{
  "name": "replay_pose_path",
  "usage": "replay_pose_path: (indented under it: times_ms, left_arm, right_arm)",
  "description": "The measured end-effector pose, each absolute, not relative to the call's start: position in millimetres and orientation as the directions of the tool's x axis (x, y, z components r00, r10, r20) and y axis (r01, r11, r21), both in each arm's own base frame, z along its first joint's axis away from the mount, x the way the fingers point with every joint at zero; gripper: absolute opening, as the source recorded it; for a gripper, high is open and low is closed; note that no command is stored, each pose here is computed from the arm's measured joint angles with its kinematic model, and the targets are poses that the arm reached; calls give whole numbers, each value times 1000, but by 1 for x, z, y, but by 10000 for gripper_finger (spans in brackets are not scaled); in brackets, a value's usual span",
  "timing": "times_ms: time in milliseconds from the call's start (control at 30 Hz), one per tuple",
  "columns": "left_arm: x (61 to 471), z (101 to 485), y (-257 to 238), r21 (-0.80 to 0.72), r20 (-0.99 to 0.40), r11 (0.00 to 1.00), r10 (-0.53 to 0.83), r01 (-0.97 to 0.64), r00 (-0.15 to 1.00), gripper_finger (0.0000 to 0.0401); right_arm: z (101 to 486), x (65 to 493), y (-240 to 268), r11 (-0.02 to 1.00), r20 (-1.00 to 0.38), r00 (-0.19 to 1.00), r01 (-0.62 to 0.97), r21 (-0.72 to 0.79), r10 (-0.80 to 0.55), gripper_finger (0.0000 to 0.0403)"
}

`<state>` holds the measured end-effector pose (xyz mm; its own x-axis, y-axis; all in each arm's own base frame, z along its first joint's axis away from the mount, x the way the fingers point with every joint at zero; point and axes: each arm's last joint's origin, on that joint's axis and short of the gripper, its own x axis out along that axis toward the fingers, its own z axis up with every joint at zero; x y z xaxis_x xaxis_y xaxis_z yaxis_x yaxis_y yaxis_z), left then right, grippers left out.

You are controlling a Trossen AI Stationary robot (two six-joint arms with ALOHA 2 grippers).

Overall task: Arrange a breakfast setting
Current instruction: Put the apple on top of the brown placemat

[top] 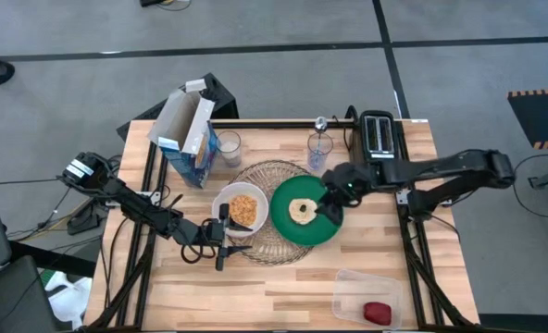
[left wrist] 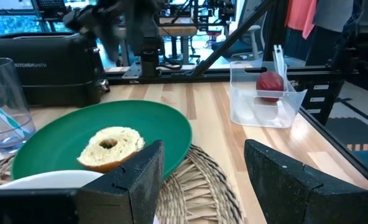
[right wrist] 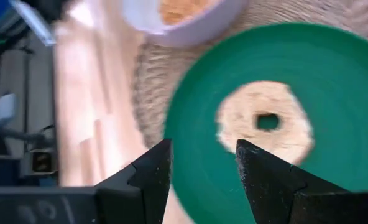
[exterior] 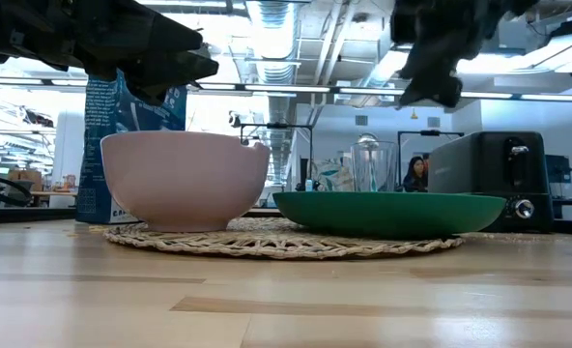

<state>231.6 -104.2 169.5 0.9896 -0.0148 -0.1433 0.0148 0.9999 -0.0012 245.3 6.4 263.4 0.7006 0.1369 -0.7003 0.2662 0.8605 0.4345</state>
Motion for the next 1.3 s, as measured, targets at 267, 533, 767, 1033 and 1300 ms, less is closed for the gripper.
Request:
replay_pose_path:
  times_ms: [267,533,767,1033,1300]
  left_arm:
    - [232,170,-104,-5,-142,1000,-12,12,990,210]
    - [232,169,-106,-1,-146,997,-80,81,986,210]
    - [227,166,-116,-69,-175,983,-179,169,968,210]
    - [214,169,-140,-137,-149,957,-275,256,950,210]
    - [194,169,-164,-171,-146,947,-299,274,943,210]
  right_arm:
    - [272,237,43,895,-671,718,159,418,186,205]
    - [275,242,75,881,-706,677,186,436,206,204]
    - [297,254,107,890,-732,656,206,407,183,204]
    - [312,263,155,874,-770,602,237,423,209,204]
    - [323,265,210,861,-827,520,300,411,213,204]
